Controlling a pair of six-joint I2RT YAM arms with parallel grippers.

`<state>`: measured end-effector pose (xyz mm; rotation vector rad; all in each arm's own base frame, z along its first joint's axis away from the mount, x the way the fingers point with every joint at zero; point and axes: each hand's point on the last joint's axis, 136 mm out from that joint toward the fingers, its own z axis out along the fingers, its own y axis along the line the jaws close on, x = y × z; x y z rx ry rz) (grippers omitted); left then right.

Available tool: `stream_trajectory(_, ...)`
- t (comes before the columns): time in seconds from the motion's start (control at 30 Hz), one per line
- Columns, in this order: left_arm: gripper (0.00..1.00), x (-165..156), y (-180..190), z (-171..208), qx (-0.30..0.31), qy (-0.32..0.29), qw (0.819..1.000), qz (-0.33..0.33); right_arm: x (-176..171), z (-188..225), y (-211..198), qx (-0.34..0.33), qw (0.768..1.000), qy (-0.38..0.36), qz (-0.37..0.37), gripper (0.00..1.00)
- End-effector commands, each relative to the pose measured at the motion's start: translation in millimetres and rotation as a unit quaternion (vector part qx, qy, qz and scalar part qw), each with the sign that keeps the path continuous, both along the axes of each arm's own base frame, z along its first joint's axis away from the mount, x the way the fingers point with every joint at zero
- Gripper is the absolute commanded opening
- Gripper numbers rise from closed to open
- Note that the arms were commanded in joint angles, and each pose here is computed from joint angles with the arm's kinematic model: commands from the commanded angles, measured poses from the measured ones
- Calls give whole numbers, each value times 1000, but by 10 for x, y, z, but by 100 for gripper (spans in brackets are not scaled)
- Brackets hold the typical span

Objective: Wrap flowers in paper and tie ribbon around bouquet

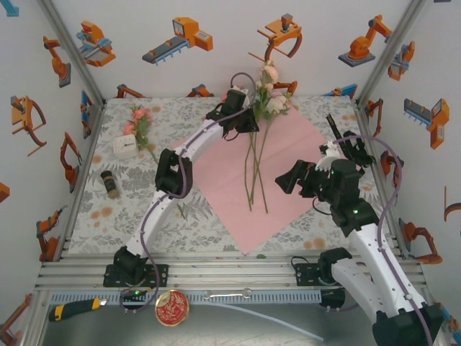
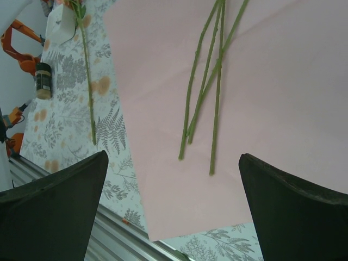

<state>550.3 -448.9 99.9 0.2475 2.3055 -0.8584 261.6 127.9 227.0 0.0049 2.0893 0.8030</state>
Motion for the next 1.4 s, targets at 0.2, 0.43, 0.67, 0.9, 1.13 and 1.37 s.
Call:
stream_trajectory(0.2,32,-47,322,1197,-2,-83,997,8,-48,79,-80,-10,1000,-18,-18,95)
stream_trajectory(0.43,35,-416,1726,1575,130,-138,972,137,-98,99,-104,4,999,-17,-28,95)
stream_trajectory(0.67,35,-745,3561,1231,269,-97,910,300,-46,147,36,37,999,-26,0,95)
stream_trajectory(0.9,36,-633,4316,619,348,-7,874,339,88,113,94,36,999,-15,6,95)
stream_trajectory(1.13,37,-426,4484,24,383,77,868,305,81,77,74,30,999,-11,2,95)
stream_trajectory(1.37,39,-335,4466,-333,384,119,872,281,62,81,43,24,1000,-13,-4,95)
